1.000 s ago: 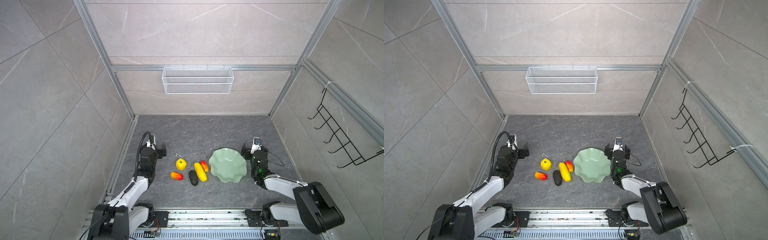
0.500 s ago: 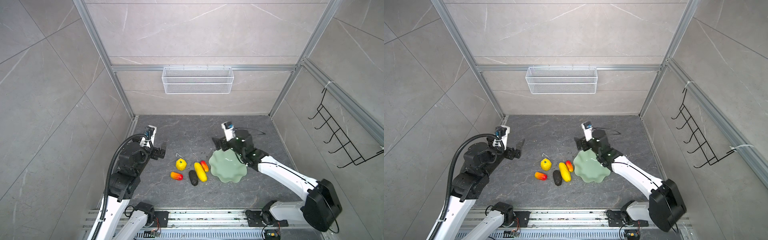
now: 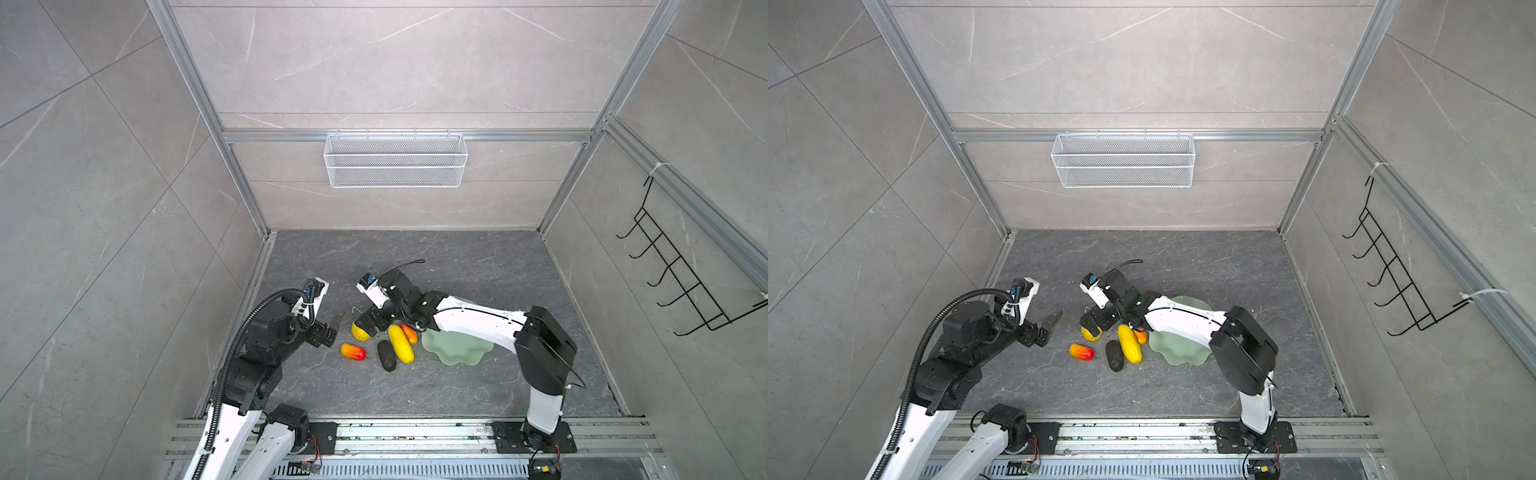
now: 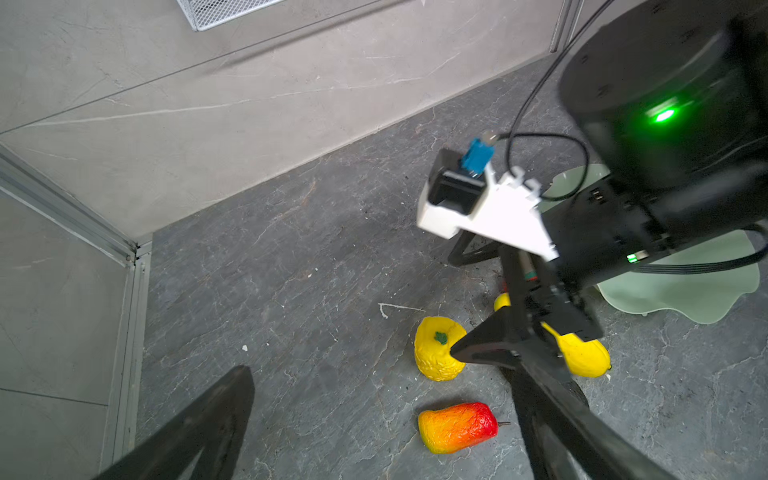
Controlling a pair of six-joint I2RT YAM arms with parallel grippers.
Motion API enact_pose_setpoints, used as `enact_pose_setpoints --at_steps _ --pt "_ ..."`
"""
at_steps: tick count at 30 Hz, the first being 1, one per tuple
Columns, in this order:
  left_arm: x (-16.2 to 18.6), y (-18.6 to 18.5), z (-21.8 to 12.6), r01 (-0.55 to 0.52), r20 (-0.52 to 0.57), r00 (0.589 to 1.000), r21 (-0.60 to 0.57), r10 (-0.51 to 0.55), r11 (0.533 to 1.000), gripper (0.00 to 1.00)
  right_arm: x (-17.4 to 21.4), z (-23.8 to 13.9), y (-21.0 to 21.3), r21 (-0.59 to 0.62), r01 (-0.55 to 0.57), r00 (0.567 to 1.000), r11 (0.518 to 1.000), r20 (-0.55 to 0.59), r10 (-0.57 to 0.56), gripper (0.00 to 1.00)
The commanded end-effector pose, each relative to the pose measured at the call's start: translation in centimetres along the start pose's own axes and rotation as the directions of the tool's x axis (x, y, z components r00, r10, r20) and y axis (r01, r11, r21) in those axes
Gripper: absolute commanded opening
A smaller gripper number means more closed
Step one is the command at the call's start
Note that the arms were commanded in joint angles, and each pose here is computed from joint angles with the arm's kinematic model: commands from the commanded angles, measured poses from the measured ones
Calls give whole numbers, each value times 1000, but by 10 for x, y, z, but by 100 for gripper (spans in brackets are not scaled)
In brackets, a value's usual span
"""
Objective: Place and organize the fake fruits in the fruit bowl
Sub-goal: 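Reach the right gripper to the round yellow pepper and grasp it, then carry the yellow pepper into the green bowl and open the right gripper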
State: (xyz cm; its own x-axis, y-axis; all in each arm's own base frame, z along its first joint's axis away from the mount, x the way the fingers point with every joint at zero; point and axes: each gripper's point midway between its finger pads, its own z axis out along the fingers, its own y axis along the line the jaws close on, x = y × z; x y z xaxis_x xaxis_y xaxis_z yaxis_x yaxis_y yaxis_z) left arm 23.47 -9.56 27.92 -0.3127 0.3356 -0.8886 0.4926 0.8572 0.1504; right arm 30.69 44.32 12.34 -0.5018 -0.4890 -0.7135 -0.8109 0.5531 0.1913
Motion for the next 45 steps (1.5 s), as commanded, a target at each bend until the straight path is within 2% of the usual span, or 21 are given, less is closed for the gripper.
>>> enact_pose_setpoints --at_steps 1,12,18,20,23,25,28,31,35,41,45 --pt "-7 7 -5 12 2 1000 -23 -12 1000 100 10 18 2 -16 -72 995 997 -69 70 100" --pt "-10 10 -12 24 23 999 -37 -23 999 100 39 54 9 2 -88 979 996 -186 86 91" --pt "-9 13 -13 31 21 999 -50 -30 998 100 47 60 4 36 -78 976 996 -203 84 83" --pt "-10 14 -13 33 23 999 -52 -32 998 100 45 61 4 38 -78 977 996 -198 84 73" --pt "-9 14 -13 34 23 999 -55 -33 998 100 39 59 5 39 -77 978 996 -189 83 46" --pt "-9 14 -14 34 25 999 -53 -33 998 100 30 54 5 42 -72 981 997 -175 78 45" --pt "-9 14 -13 35 23 999 -52 -34 998 100 12 34 8 49 -46 989 998 -138 52 45" --pt "-9 13 -11 37 20 999 -45 -37 998 100 -10 -2 3 76 -14 997 997 -80 20 45" --pt "-8 13 -10 41 14 999 -41 -40 998 100 -16 -61 -32 148 -53 998 987 -23 58 45" --pt "-7 16 -7 50 6 999 -45 -50 998 100 30 -146 -109 350 -188 980 918 3 200 45" --pt "-5 18 -5 65 0 998 -44 -65 997 100 82 -172 -143 462 -226 959 858 -51 280 45"
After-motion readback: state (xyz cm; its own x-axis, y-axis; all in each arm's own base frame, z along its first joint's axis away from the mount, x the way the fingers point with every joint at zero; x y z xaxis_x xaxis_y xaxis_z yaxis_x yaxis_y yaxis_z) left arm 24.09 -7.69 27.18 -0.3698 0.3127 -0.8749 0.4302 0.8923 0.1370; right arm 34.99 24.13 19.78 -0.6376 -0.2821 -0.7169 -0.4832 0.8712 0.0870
